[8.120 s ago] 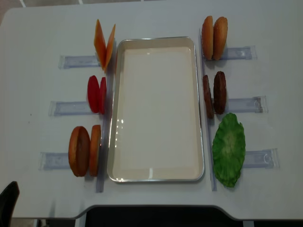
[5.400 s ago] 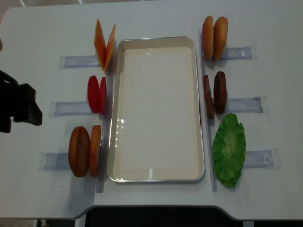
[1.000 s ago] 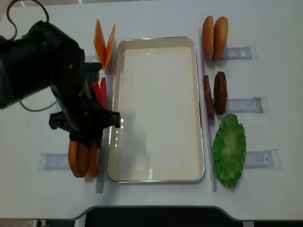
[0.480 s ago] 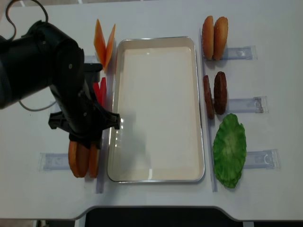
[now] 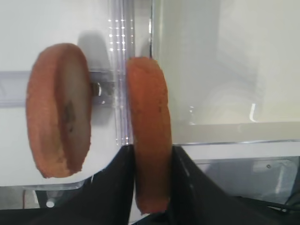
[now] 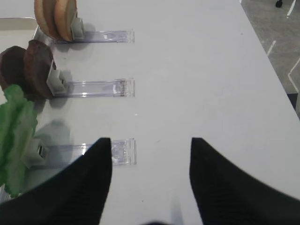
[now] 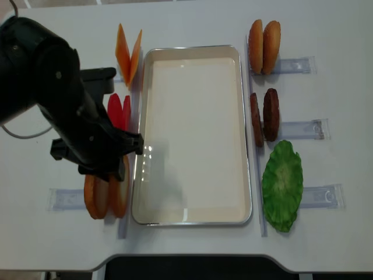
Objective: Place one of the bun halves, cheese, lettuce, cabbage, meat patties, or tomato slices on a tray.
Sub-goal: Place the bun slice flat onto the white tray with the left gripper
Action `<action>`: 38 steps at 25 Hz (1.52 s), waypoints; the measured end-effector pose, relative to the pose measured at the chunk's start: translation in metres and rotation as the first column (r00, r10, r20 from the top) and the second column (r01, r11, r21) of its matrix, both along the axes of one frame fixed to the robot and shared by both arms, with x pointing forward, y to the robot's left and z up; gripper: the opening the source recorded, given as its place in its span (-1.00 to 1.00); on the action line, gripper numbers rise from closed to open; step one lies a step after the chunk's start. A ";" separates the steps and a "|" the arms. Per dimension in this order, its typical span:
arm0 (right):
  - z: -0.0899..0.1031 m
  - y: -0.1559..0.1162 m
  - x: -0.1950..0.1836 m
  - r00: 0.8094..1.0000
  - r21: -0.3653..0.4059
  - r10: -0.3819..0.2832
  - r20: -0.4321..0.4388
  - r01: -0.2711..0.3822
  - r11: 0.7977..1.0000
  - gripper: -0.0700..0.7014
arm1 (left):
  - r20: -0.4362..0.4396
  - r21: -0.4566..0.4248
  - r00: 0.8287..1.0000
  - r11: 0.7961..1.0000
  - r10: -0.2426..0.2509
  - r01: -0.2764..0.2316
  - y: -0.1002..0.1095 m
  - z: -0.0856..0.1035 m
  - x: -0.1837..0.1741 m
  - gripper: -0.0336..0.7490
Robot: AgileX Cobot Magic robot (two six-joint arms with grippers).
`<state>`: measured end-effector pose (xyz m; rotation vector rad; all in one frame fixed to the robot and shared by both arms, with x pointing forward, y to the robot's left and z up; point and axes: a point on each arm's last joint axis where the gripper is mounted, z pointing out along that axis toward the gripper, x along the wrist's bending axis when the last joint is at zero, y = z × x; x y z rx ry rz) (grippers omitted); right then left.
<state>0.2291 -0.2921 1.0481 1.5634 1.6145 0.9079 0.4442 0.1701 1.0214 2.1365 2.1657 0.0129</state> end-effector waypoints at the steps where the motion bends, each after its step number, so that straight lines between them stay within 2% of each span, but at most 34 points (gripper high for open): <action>1: 0.000 0.000 0.000 1.000 0.000 0.000 0.000 0.000 1.000 0.12 | -0.003 -0.012 1.000 1.000 0.002 -0.002 -0.001 0.001 -0.001 -0.42; 6: 0.000 0.000 0.000 1.000 0.000 0.000 0.001 0.000 1.000 0.12 | 0.023 -0.081 1.000 0.997 -0.003 0.005 -0.003 0.010 -0.005 -0.42; 11: 0.000 0.000 0.000 1.000 0.000 0.000 0.001 0.000 1.000 0.12 | 0.078 -0.173 0.997 0.984 -0.022 0.035 -0.009 0.017 -0.005 -0.43; 15: 0.000 0.000 0.000 1.000 0.000 0.000 0.001 0.000 1.000 0.12 | 0.145 -0.291 0.988 0.952 -0.056 0.096 -0.020 0.021 -0.001 -0.43; 18: 0.000 0.000 0.000 1.000 0.000 0.000 0.001 0.000 1.000 0.12 | 0.200 -0.345 0.977 0.928 -0.072 0.139 -0.025 0.025 0.002 -0.43; 21: 0.000 0.000 0.000 1.000 0.000 0.000 0.001 0.000 1.000 0.12 | 0.226 -0.380 0.971 0.911 -0.076 0.160 -0.023 0.025 0.006 -0.43; 24: 0.000 0.000 0.000 1.000 0.000 0.000 0.001 0.000 1.000 0.12 | 0.224 -0.425 0.970 0.887 -0.089 0.180 -0.017 0.014 0.006 -0.43; 27: 0.000 0.000 0.000 1.000 0.000 0.000 0.001 0.000 1.000 0.12 | 0.227 -0.442 0.969 0.877 -0.095 0.189 -0.014 0.008 0.007 -0.43; 30: 0.000 0.000 0.000 1.000 0.000 0.000 0.001 0.000 1.000 0.12 | 0.231 -0.480 0.967 0.851 -0.111 0.213 -0.012 -0.001 0.008 -0.43; 32: 0.000 0.000 0.000 1.000 0.000 0.000 0.001 0.000 1.000 0.12 | 0.224 -0.510 0.968 0.833 -0.113 0.215 -0.012 -0.008 0.011 -0.43; 38: 0.000 0.000 0.000 1.000 0.000 0.000 0.001 0.000 1.000 0.12 | 0.201 -0.559 0.971 0.799 -0.129 0.222 -0.013 -0.031 0.025 -0.43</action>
